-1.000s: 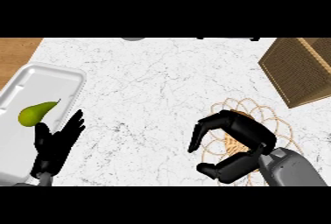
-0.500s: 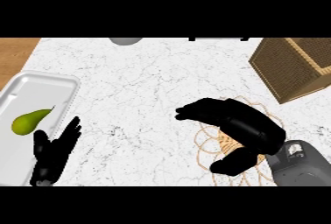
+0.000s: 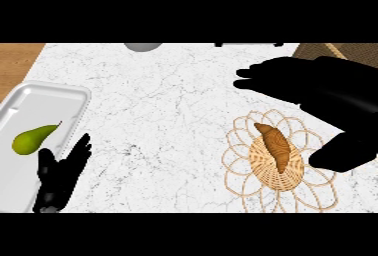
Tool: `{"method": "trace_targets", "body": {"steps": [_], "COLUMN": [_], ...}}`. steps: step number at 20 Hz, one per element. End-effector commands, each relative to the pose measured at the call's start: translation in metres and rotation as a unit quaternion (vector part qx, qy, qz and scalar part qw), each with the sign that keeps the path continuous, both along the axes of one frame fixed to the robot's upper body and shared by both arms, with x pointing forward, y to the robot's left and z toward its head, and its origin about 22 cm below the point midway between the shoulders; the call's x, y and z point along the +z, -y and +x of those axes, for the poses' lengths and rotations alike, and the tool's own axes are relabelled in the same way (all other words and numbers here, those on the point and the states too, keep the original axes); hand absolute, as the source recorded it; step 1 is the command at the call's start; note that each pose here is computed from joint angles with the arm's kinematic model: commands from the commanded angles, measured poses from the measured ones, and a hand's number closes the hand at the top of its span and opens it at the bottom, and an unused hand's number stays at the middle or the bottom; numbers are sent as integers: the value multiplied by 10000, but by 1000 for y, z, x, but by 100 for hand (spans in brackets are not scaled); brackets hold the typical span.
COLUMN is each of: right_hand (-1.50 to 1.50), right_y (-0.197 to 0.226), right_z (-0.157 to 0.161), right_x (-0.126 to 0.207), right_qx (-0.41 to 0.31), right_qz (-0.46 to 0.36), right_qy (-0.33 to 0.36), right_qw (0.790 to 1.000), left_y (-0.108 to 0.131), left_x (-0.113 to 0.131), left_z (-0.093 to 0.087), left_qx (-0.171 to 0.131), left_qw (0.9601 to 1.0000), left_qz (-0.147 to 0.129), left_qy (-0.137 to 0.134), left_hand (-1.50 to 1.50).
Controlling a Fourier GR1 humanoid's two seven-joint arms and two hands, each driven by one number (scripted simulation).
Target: Pick the croissant from the placemat and place it in the basket
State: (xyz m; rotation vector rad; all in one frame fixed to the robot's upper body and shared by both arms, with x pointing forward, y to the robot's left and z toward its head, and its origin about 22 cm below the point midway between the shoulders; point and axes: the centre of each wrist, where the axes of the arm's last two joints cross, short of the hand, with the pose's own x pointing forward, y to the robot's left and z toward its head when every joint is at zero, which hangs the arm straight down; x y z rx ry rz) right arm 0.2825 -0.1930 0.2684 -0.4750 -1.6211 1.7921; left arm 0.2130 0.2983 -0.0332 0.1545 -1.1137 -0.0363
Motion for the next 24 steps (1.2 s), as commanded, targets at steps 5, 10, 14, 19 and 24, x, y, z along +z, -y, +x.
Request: {"method": "trace_targets", "body": {"steps": [5,10,14,19,24], "right_hand": [-150,-150,-150,-150,-150], "right_y": [15,24,27,17,4], "right_z": [3,-2,8,2,7], "right_x": [59,72,64,27,-5], "right_qx": [-196,-184,-240,-100,-107], "right_qz": [-1724,-2118,-1995,-1809,-1655], "right_qy": [-568,-631,-746,-803,-979], "right_qw": [9832,9751,9768,9802,9813], "left_y": [-11,1,-14,-15,-9], "left_x": [-18,-3,-28,-14,-23], "left_z": [-23,-16,-22,0,-1], "left_qx": [140,53,9,73,97], "left_qw": [9989,9989,9991,9991,9988], "left_qz": [46,32,-92,8,-68], "left_qy": [-450,-466,-404,-409,-475], "left_hand": [0,0,0,0,0]}}
